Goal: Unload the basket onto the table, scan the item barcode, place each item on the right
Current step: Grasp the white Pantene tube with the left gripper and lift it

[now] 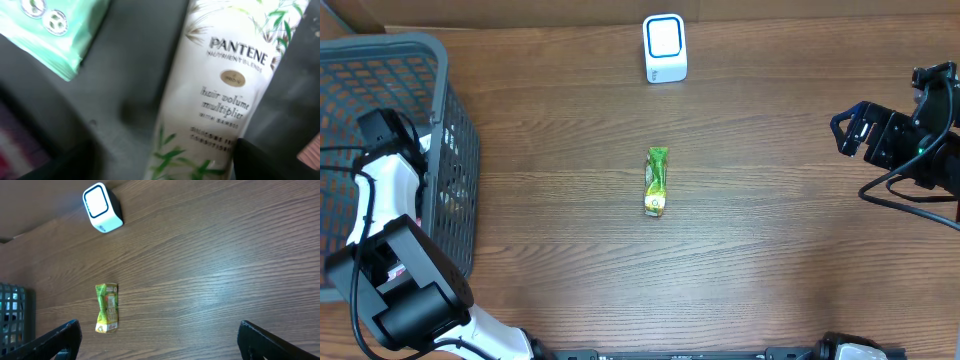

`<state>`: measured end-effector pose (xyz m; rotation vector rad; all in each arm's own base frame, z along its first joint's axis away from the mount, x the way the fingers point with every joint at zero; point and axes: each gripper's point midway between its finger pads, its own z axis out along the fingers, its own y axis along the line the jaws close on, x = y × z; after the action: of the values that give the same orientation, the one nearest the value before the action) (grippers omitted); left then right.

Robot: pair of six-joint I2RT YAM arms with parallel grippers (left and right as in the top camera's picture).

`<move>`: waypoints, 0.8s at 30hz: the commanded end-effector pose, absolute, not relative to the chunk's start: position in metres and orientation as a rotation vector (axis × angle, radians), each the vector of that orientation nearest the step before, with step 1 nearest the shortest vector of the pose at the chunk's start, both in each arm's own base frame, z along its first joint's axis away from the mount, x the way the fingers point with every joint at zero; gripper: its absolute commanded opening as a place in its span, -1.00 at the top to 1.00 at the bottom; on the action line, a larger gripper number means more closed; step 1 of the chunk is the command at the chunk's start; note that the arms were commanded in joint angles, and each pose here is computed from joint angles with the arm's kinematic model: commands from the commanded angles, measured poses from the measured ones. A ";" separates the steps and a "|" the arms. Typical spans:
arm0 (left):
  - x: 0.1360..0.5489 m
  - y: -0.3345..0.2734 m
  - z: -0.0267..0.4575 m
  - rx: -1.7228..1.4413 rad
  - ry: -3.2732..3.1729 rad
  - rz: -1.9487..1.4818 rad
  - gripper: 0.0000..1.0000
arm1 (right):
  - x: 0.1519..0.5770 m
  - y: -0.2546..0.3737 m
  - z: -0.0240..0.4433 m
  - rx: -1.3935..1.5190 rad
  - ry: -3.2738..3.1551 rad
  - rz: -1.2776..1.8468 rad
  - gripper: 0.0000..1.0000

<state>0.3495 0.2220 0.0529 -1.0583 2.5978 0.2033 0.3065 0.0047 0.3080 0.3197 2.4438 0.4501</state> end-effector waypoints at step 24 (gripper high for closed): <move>0.367 0.223 0.230 -1.008 2.528 0.201 0.92 | 0.309 0.006 0.316 0.300 2.422 0.445 -1.00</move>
<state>0.3482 0.2182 0.1550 -1.1069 2.6718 0.1775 0.3064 0.0048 0.3080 0.3202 2.4441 0.4508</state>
